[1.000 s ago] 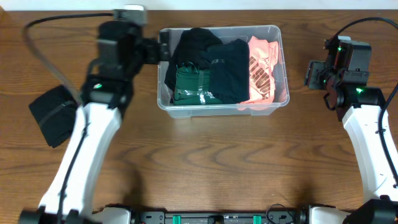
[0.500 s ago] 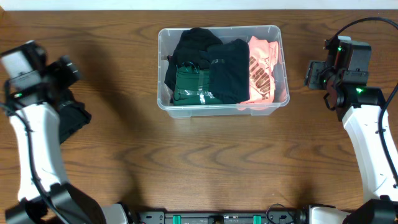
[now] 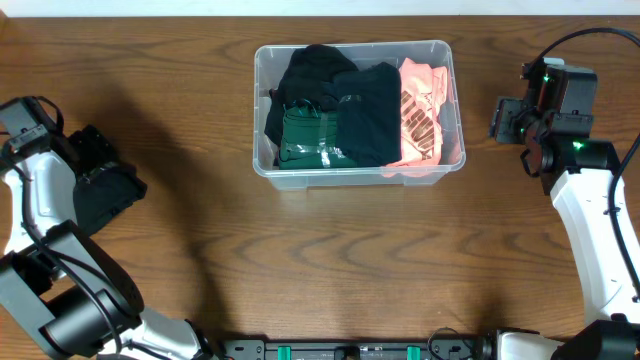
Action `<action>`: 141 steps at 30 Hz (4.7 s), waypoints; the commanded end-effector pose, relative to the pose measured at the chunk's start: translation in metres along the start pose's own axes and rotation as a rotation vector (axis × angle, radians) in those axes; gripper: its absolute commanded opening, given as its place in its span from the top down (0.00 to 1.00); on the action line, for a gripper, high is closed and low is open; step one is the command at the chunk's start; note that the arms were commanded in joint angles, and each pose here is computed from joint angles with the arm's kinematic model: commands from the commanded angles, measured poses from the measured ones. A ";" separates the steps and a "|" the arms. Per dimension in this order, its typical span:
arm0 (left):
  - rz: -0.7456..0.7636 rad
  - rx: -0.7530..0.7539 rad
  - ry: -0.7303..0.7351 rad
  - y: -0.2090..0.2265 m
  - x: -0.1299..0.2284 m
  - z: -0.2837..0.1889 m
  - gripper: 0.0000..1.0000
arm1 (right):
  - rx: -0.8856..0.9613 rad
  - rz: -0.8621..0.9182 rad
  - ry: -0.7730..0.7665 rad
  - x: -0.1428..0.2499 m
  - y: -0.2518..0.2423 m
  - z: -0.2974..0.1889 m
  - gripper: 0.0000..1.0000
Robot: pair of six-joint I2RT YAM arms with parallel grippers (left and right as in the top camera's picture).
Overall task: Pack container
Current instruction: 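Grasp the last folded black garment on the left with the left gripper, then carry the black garment into the container's left side and lower it, then release the black garment and lift the left gripper out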
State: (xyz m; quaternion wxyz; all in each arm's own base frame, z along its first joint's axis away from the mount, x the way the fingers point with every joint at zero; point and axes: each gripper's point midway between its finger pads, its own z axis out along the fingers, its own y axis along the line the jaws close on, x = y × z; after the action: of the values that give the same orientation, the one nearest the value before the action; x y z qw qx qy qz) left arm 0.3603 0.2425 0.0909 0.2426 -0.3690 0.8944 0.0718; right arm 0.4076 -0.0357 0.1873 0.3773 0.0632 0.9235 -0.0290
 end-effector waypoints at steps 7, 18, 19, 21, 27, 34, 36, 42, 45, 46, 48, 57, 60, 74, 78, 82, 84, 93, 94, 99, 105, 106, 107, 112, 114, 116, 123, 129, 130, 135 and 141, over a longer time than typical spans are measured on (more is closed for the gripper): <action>0.094 -0.048 -0.013 -0.028 0.005 0.013 0.02 | 0.012 0.022 0.001 0.000 -0.004 0.001 0.30; 0.115 -0.113 0.034 -0.026 0.020 0.035 0.02 | 0.013 0.022 0.008 0.002 -0.004 0.001 0.30; 0.116 -0.125 0.037 -0.024 0.021 0.037 0.02 | 0.013 0.022 0.008 0.002 -0.004 0.001 0.30; 0.120 -0.155 0.047 -0.019 0.024 0.041 0.02 | 0.013 0.022 0.008 0.002 -0.004 0.001 0.30; 0.137 -0.220 0.104 -0.008 0.041 0.063 0.02 | 0.013 0.022 0.009 0.002 -0.004 0.001 0.30; 0.156 -0.243 0.194 -0.002 0.068 0.090 0.02 | 0.013 0.022 0.009 0.002 -0.004 0.001 0.30; 0.160 -0.246 0.211 -0.001 0.072 0.090 0.02 | 0.013 0.022 0.009 0.002 -0.004 0.001 0.30; 0.158 -0.243 0.199 -0.002 0.066 0.076 0.34 | 0.013 0.022 0.008 0.002 -0.004 0.001 0.30; 0.152 -0.235 0.169 -0.003 0.058 0.067 0.92 | 0.013 0.022 0.009 0.002 -0.004 0.001 0.30; 0.149 -0.232 0.157 -0.004 0.054 0.064 0.94 | 0.013 0.022 0.008 0.002 -0.004 0.001 0.30; 0.144 -0.226 0.133 -0.005 0.047 0.056 0.94 | 0.013 0.022 0.009 0.002 -0.004 0.001 0.30; 0.145 -0.147 -0.072 -0.035 0.001 -0.016 0.94 | 0.013 0.022 0.008 0.002 -0.004 0.001 0.30; 0.167 -0.090 -0.169 -0.059 -0.012 -0.056 0.94 | 0.013 0.022 0.009 0.002 -0.004 0.001 0.30; 0.529 0.311 -0.345 -0.236 0.066 -0.193 0.94 | 0.013 0.022 0.009 0.002 -0.004 0.001 0.30; 0.590 0.388 -0.322 -0.275 0.098 -0.206 0.94 | 0.012 0.022 0.014 0.003 -0.004 0.001 0.30; 0.652 0.427 -0.303 -0.303 0.115 -0.221 0.94 | 0.013 0.022 0.016 0.004 -0.004 0.001 0.30; 0.670 0.446 -0.305 -0.315 0.119 -0.230 0.94 | 0.013 0.022 0.016 0.004 -0.004 0.001 0.30; 0.711 0.465 -0.245 -0.356 0.152 -0.214 0.94 | 0.013 0.022 0.016 0.004 -0.005 0.001 0.30; 0.720 0.467 -0.226 -0.359 0.157 -0.209 0.94 | 0.013 0.022 0.017 0.004 -0.004 0.001 0.30; 0.758 0.502 -0.134 -0.371 0.182 -0.187 0.94 | 0.013 0.022 0.017 0.004 -0.004 0.001 0.30; 0.770 0.514 -0.155 -0.375 0.179 -0.189 0.16 | 0.013 0.021 0.024 0.006 -0.005 0.001 0.30; 0.778 0.521 -0.167 -0.376 0.176 -0.194 0.02 | 0.013 0.021 0.024 0.006 -0.005 0.001 0.30; 0.789 0.534 -0.189 -0.377 0.171 -0.203 0.02 | 0.013 0.021 0.024 0.006 -0.005 0.001 0.30; 0.762 0.624 -0.327 -0.380 0.135 -0.263 0.02 | 0.014 0.021 0.027 0.007 -0.005 0.001 0.30; 0.721 0.655 -0.385 -0.377 0.117 -0.282 0.02 | 0.014 0.021 0.027 0.007 -0.005 0.001 0.30; 0.685 0.663 -0.421 -0.374 0.102 -0.288 0.02 | 0.014 0.021 0.027 0.007 -0.005 0.001 0.30; 0.657 0.663 -0.318 -0.377 0.089 -0.235 0.02 | 0.014 0.021 0.027 0.007 -0.005 0.001 0.30; 0.659 0.656 -0.004 -0.384 0.151 -0.168 0.02 | 0.014 0.021 0.027 0.007 -0.005 0.001 0.30; 0.646 0.650 0.073 -0.382 0.167 -0.158 0.02 | 0.014 0.021 0.027 0.007 -0.005 0.001 0.29; 0.682 0.669 0.346 -0.378 0.232 -0.137 0.02 | 0.014 0.021 0.027 0.007 -0.005 0.001 0.29; 0.683 0.692 0.322 -0.385 0.230 -0.139 0.02 | 0.014 0.021 0.025 0.006 -0.005 0.001 0.29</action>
State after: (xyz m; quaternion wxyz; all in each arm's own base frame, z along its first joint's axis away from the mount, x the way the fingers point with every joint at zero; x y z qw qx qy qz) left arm 0.4481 -0.1939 0.1260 0.2041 0.0257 0.9645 -0.1655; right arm 0.4036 -0.0355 0.1835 0.3668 0.0633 0.9277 -0.0290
